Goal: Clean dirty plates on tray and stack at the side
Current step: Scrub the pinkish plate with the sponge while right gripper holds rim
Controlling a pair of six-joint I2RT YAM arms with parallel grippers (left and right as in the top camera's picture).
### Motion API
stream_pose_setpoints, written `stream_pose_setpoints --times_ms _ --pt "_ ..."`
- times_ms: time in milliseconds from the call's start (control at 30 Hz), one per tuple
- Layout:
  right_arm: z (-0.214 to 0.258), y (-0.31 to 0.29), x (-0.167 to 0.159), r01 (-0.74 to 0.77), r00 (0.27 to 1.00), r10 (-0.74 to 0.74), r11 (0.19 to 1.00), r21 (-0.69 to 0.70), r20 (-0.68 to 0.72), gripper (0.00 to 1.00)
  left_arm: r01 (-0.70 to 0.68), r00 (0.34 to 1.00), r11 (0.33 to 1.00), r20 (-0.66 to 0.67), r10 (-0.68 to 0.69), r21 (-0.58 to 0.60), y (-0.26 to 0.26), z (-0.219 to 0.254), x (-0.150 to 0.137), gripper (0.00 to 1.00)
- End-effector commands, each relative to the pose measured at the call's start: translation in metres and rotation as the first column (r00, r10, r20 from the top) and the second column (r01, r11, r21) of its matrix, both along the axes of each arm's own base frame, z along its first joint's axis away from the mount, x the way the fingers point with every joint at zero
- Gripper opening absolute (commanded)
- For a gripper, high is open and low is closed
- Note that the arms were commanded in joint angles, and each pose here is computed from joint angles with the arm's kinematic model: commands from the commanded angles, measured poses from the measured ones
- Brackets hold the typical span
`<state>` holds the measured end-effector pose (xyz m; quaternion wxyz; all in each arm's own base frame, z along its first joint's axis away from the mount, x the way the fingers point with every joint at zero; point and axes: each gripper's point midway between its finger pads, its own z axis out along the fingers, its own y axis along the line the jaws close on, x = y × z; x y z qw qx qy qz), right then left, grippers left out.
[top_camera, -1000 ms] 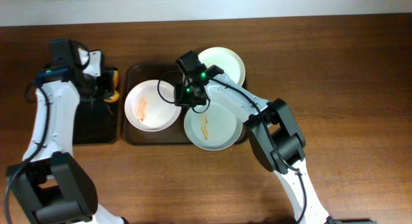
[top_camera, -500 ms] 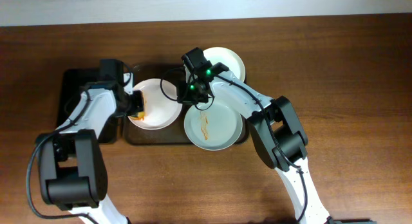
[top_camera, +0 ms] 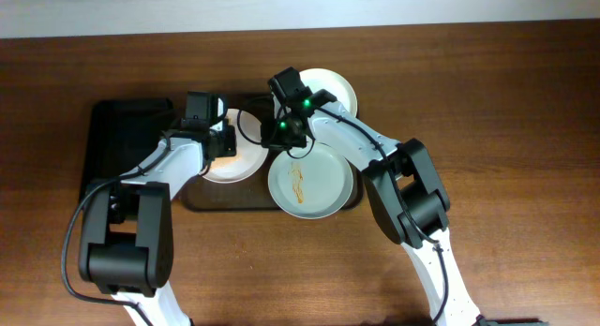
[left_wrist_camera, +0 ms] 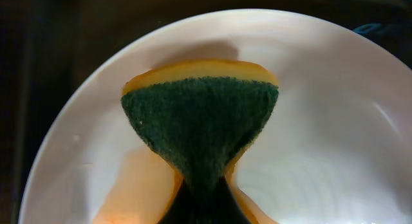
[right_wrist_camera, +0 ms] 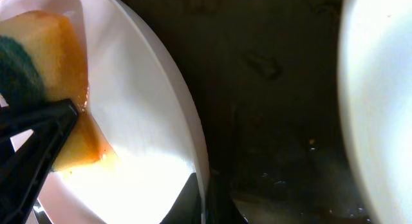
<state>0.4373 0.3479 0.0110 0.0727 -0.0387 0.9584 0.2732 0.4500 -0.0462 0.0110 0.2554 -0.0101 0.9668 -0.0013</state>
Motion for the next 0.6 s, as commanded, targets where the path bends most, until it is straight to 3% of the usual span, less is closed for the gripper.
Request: stream_pose_setpoints --times_ms 0,100,133,200,267,433,567 --pt "-0.003 0.009 -0.008 -0.030 0.999 0.030 0.999 0.026 -0.021 0.04 -0.157 0.982 0.974 -0.076 0.172 0.163 0.040 -0.021 -0.023 0.01" --pt "-0.003 0.009 -0.008 -0.030 0.999 0.031 0.999 0.026 -0.023 0.04 -0.080 0.955 0.994 -0.280 0.096 0.070 0.019 -0.031 -0.061 0.01" --pt "-0.003 0.009 -0.009 -0.030 0.999 0.031 0.999 0.025 -0.025 0.04 -0.008 0.941 1.000 -0.339 0.004 -0.009 0.002 -0.026 -0.068 0.01" --pt "-0.003 0.009 -0.010 -0.032 0.999 0.032 0.999 0.027 -0.029 0.04 0.122 0.902 0.973 -0.387 -0.191 -0.195 -0.033 -0.003 -0.075 0.01" --pt "-0.003 0.009 -0.010 -0.032 0.999 0.032 0.999 0.024 -0.033 0.04 0.160 0.893 0.956 -0.377 -0.246 -0.245 -0.042 0.010 -0.073 0.01" --pt "-0.004 0.008 -0.011 -0.031 0.999 0.032 0.999 0.022 -0.036 0.04 0.054 0.962 0.998 -0.266 -0.057 -0.016 0.003 0.010 -0.033 0.01" --pt "-0.004 0.008 -0.011 -0.031 0.999 0.032 0.999 0.022 -0.035 0.04 -0.138 0.970 0.965 -0.167 0.177 0.223 0.054 0.016 -0.018 0.01"
